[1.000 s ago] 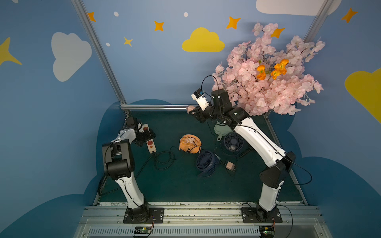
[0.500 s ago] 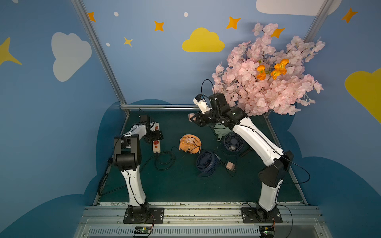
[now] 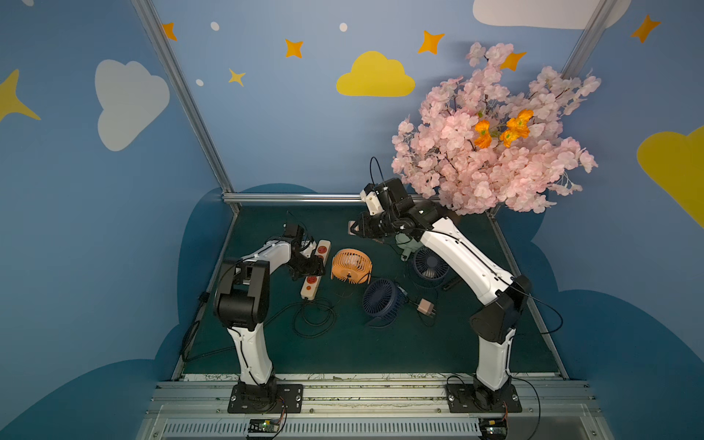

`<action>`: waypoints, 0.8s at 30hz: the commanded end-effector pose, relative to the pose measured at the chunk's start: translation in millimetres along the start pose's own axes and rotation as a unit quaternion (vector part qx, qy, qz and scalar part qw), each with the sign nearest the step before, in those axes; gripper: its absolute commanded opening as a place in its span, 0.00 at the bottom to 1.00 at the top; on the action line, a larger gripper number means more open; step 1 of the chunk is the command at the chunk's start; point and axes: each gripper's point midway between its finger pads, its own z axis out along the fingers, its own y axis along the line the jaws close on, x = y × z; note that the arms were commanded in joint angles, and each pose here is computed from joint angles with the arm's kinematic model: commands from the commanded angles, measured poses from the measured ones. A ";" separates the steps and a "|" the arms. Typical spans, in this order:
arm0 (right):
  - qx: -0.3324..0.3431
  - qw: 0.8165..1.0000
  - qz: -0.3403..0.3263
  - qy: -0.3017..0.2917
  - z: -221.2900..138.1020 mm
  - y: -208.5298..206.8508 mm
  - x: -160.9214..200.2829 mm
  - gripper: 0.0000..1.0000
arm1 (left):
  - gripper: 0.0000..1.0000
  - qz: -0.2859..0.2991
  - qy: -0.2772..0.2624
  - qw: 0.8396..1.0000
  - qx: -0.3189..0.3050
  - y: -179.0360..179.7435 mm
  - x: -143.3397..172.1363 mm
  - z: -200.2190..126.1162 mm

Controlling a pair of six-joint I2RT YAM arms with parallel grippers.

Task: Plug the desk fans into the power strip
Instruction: Move the socket to the center of the board, then move the fan to the center of the board.

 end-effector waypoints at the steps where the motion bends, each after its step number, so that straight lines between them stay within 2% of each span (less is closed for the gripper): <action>1: 0.030 0.998 0.054 0.027 20.5 -1.6 15.5 0.00 | 0.84 -0.024 -0.011 1.000 0.014 -12.7 5.4 -26.1; 5: 0.033 0.995 0.087 0.042 44.8 6.3 23.4 0.00 | 0.86 -0.039 -0.047 0.998 -0.013 -7.7 6.6 -50.5; 9: 0.016 0.996 0.078 0.048 61.8 31.3 30.8 0.00 | 0.86 -0.071 -0.069 0.995 -0.031 2.4 25.2 -55.7; 12: 0.017 0.995 0.080 0.065 79.3 40.6 46.5 0.00 | 0.87 -0.106 -0.083 0.991 -0.018 8.5 42.3 -53.6; 15: 0.036 0.992 0.087 0.080 96.5 41.0 65.5 0.00 | 0.89 -0.118 -0.094 0.988 0.030 -1.2 52.2 -51.6; 19: 0.075 0.992 0.075 0.071 110.1 35.0 76.9 0.00 | 0.90 -0.128 -0.079 0.988 0.040 -0.4 56.6 -39.2; 24: 0.136 0.986 0.063 0.079 127.1 -1.8 85.0 0.00 | 0.89 -0.140 -0.067 0.986 0.062 -4.6 64.2 -24.4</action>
